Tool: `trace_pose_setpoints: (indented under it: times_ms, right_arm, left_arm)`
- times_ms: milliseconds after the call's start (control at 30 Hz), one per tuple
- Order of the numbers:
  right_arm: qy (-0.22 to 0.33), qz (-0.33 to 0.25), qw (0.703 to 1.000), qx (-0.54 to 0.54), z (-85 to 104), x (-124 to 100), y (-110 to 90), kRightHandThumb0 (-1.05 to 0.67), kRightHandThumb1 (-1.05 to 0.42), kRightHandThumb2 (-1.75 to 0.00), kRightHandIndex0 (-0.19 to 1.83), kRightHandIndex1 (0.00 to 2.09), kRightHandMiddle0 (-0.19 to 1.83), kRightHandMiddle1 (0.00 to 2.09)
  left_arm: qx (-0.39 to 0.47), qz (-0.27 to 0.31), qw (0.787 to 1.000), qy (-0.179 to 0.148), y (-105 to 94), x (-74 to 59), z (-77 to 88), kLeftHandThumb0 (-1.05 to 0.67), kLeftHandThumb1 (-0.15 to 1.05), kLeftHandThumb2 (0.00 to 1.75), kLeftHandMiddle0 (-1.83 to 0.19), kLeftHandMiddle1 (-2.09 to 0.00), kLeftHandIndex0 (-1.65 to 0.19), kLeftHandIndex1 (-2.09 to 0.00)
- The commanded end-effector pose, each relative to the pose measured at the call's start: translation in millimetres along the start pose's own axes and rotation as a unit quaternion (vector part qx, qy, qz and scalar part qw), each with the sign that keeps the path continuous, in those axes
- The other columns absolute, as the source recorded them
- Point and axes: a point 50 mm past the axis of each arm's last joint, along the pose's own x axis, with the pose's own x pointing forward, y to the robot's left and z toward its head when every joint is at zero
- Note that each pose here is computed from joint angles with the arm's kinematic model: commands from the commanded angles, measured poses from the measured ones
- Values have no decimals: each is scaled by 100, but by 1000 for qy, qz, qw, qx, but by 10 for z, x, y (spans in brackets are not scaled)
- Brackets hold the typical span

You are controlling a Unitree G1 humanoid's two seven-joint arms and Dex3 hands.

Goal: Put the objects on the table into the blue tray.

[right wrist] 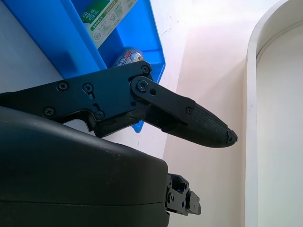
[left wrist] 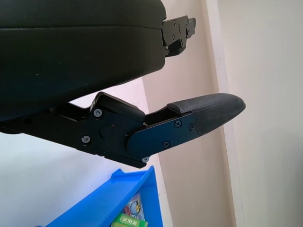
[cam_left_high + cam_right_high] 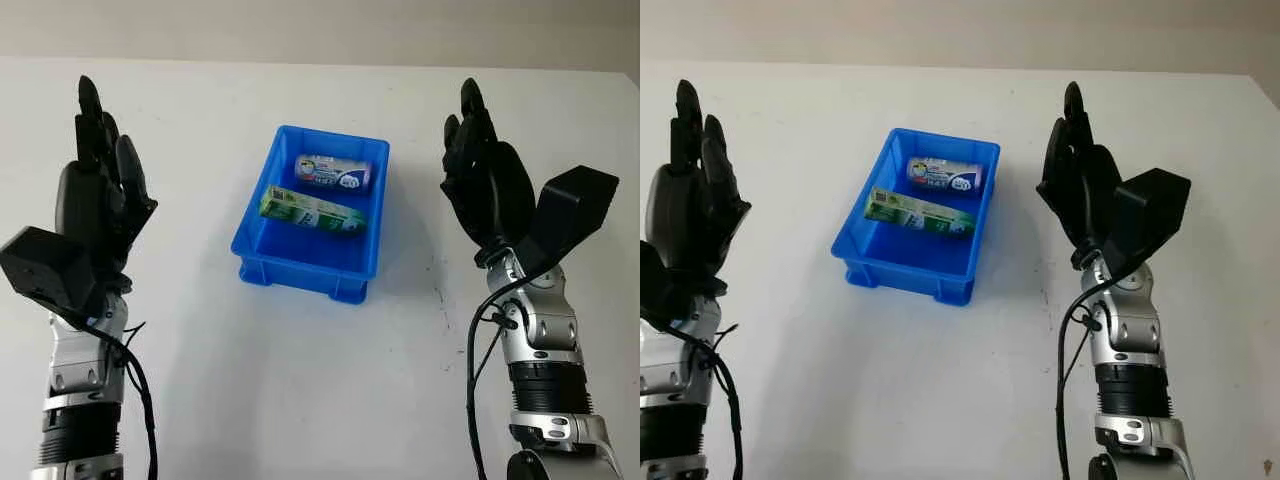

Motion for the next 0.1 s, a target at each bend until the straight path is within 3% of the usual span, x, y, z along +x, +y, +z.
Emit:
trace_pose_setpoints:
  times_ms: [0,67]
  right_arm:
    - [-6,1,1000,-3,18,-4,-1,-77,-105,-86,-19,0,-19,0]
    - [-5,2,1000,-4,14,-17,3,-77,-105,-87,-19,0,-19,0]
  left_arm:
    - [-5,-1,1000,-1,-25,-16,3,-81,105,78,19,0,19,0]
    - [-8,-1,1000,2,-45,-22,3,-82,105,77,19,0,19,0]
